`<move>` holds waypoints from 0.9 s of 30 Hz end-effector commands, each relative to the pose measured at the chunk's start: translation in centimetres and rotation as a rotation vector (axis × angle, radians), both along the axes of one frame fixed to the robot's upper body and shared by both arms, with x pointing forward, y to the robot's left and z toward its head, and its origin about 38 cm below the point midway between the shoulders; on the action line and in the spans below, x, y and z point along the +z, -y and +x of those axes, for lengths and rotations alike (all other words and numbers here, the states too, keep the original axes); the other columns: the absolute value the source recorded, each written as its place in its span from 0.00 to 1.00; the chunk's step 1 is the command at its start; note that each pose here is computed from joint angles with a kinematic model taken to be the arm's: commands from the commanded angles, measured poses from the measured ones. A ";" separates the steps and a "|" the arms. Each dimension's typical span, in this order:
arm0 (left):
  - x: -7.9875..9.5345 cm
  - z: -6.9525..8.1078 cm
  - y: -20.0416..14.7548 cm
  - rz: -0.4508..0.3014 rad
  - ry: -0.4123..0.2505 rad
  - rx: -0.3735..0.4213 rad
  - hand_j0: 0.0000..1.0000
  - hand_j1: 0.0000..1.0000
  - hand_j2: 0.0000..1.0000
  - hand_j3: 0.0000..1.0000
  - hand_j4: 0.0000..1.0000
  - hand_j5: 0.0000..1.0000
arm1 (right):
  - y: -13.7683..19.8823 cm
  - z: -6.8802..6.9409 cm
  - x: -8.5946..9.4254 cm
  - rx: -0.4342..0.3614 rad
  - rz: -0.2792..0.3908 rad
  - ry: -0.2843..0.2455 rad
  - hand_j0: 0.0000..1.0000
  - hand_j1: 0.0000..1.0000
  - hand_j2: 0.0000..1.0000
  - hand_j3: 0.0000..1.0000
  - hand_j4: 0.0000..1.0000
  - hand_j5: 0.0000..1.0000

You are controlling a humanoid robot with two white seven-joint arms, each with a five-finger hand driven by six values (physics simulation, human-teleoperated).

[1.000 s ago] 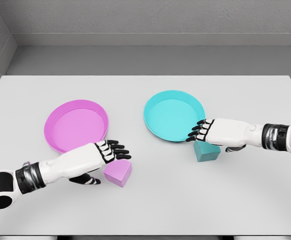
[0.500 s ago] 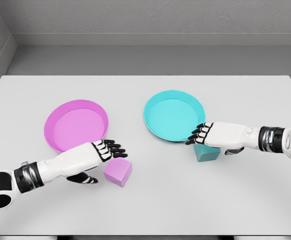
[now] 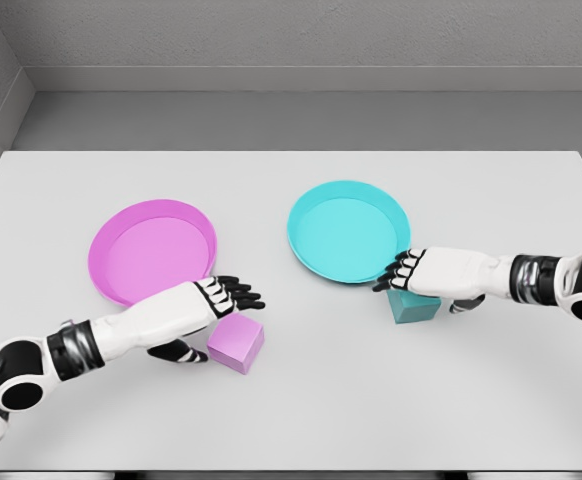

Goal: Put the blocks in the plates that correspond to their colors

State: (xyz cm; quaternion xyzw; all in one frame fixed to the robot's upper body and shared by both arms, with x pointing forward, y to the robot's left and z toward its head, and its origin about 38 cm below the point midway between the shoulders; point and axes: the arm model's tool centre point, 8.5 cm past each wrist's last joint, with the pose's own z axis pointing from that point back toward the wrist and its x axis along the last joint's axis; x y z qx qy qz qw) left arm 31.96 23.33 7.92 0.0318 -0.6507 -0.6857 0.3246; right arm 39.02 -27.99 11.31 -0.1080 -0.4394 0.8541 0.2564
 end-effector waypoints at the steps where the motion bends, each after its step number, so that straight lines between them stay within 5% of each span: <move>1: -0.3 -0.1 0.2 -0.007 -0.011 0.001 1.00 1.00 1.00 1.00 1.00 1.00 | 0.0 0.1 -0.2 -0.005 0.003 -0.004 1.00 1.00 1.00 1.00 1.00 1.00; 21: -1.4 -0.2 1.1 -0.009 -0.042 -0.012 1.00 1.00 1.00 1.00 1.00 1.00 | -0.7 0.7 -1.1 -0.012 0.000 -0.016 1.00 1.00 1.00 1.00 1.00 1.00; 27: -1.6 -0.5 1.3 -0.007 -0.056 -0.029 1.00 1.00 1.00 1.00 1.00 1.00 | -0.5 0.5 -1.5 -0.008 -0.047 -0.048 0.87 0.87 0.87 0.87 0.87 0.87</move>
